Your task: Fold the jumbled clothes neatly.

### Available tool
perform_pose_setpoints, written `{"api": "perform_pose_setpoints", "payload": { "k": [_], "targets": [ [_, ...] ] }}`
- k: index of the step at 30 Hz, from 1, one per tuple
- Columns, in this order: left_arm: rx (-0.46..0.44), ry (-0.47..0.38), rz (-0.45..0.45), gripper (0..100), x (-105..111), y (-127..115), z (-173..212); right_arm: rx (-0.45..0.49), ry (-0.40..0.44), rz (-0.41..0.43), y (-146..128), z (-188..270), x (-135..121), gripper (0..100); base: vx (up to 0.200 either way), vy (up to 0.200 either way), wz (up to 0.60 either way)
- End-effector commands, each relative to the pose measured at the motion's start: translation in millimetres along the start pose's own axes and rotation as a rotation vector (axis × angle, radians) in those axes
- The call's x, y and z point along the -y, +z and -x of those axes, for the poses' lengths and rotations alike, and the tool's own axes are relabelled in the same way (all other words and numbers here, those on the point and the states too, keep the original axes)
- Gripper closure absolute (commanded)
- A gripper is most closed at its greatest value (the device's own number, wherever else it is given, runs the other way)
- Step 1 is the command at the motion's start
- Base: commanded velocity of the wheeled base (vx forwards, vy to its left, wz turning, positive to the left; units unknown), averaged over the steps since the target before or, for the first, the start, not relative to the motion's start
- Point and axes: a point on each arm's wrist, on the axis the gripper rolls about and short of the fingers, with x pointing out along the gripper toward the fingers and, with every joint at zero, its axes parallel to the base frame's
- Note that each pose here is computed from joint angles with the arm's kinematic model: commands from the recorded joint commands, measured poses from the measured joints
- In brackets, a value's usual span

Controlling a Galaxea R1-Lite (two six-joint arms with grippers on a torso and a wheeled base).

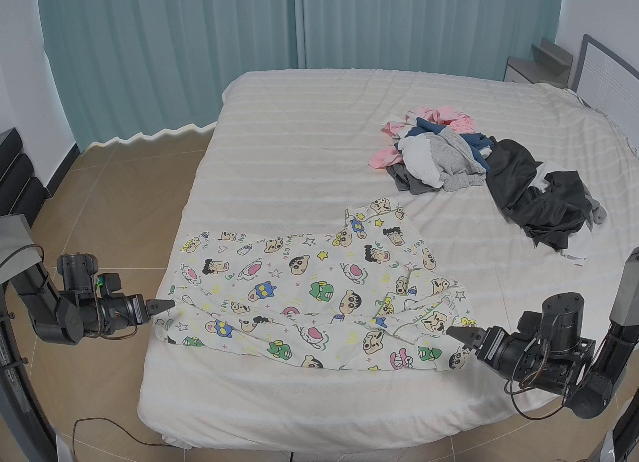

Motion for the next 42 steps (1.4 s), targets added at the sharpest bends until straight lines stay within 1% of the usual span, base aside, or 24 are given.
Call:
{"api": "perform_pose_setpoints", "payload": {
  "k": [1, 4, 9, 23, 31, 32, 39, 42],
  "targets": [
    [-0.066, 0.014, -0.021, 0, -13.6, -21.2, 0.4, -0.010, 0.002, 0.004, -2.3, 0.5, -0.5, 0, 0.000, 0.000, 0.00],
    [-0.082, 0.008, -0.030, 0, -15.0, -26.1, -2.2, -0.012, 0.001, 0.005, -2.7, 0.3, -0.5, 0, 0.000, 0.000, 0.00],
    [-0.093, -0.045, -0.033, 0, -14.4, -29.1, -2.6, -0.015, -0.002, 0.005, -3.2, -0.3, 0.1, 0, 0.000, 0.000, 0.00],
    [-0.079, -0.066, -0.075, 0, -15.8, -35.2, -18.4, -0.028, -0.001, 0.011, -6.3, 0.4, -0.4, 0, 0.000, 0.000, 0.00],
    [-0.089, -0.082, -0.085, 0, -10.0, -40.1, -20.7, -0.027, -0.002, 0.011, -6.4, 0.8, -0.4, 0, 0.000, 0.000, 0.00],
    [-0.091, -0.083, -0.085, 100, -9.8, -40.5, -21.1, -0.027, -0.002, 0.011, -6.4, 0.8, -0.4, 0, 0.000, 0.000, 0.00],
    [-0.092, -0.078, -0.079, 100, -10.7, -41.5, -18.5, -0.033, -0.007, 0.011, -7.4, 1.6, 0.8, 0, 0.000, 0.000, 0.00],
    [-0.102, -0.065, -0.063, 100, -12.8, -46.4, -10.7, -0.034, -0.006, 0.011, -7.6, 1.6, 0.6, 0, 0.000, 0.000, 0.00]
  ]
}}
